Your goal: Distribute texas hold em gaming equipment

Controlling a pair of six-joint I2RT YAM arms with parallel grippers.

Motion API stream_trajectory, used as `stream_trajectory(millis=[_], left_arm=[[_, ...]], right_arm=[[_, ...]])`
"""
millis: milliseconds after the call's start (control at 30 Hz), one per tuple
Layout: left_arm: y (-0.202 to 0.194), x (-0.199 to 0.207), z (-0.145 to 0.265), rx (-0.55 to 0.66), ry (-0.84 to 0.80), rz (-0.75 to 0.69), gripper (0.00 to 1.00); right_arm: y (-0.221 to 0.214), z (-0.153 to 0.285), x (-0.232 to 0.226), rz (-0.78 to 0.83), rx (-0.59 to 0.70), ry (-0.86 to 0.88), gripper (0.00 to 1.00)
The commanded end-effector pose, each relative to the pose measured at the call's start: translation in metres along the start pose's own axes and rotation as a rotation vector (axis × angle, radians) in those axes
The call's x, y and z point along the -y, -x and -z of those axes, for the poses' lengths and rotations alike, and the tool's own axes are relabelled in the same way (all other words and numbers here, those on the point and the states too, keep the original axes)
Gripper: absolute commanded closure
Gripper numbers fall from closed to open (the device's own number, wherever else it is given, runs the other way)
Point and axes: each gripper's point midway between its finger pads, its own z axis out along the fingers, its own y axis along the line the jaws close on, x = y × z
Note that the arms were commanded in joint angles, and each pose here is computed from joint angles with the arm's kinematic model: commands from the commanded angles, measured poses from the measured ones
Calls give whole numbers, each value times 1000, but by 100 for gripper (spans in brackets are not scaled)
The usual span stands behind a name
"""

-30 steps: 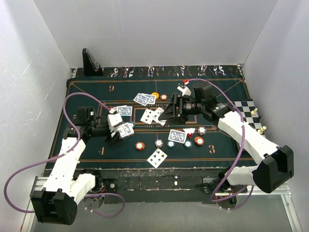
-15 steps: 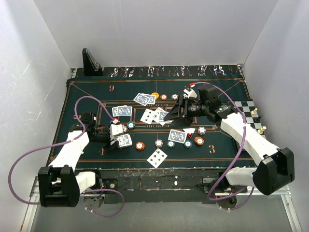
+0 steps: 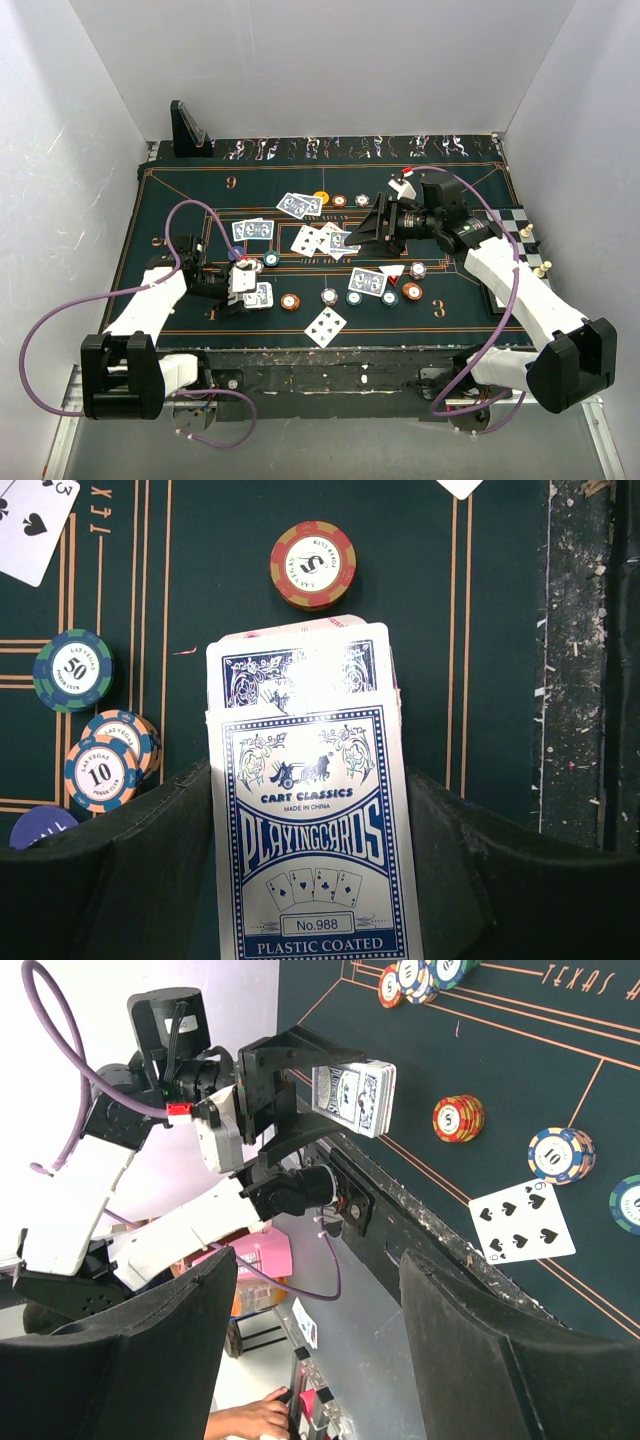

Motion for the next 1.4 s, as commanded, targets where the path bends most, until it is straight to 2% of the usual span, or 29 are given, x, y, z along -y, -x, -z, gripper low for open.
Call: stream_trajectory(millis=[0, 67, 267, 300, 333, 367, 400, 500, 533, 567, 833, 967, 1133, 1367], left_arm=[[6, -4, 1, 28, 8, -89, 88], [7, -3, 0, 35, 7, -97, 81], [5, 4, -2, 37, -19, -160, 70], [6, 4, -2, 37, -17, -167, 65], [5, 5, -2, 34, -19, -172, 50], [5, 6, -2, 33, -23, -174, 29], [5, 7, -2, 32, -26, -174, 25], [6, 11, -2, 35, -48, -171, 24], [6, 11, -1, 35, -49, -166, 16], [8, 11, 0, 35, -51, -163, 2], [41, -14, 20, 73, 18, -51, 2], [70, -30, 42, 89, 67, 92, 2], [97, -55, 71, 71, 167, 342, 2], [101, -67, 98, -36, 278, 575, 2]], right_arm=[[1, 10, -15, 22, 14, 41, 27], [0, 10, -15, 18, 13, 43, 27], [2, 9, -15, 8, 18, 43, 26], [2, 8, -15, 7, 15, 44, 26], [2, 7, -14, 4, 14, 43, 26], [2, 7, -14, 0, 12, 46, 26], [3, 7, -15, 2, 13, 50, 26], [3, 9, -19, 3, 15, 55, 26], [3, 9, -20, 4, 13, 54, 26], [3, 10, -20, 7, 14, 51, 26], [3, 16, -23, 27, 25, 29, 24], [2, 17, -15, 30, 32, -12, 20], [-2, 18, -1, 40, 33, -70, 14], [-8, 29, 25, 92, 55, -206, 11]])
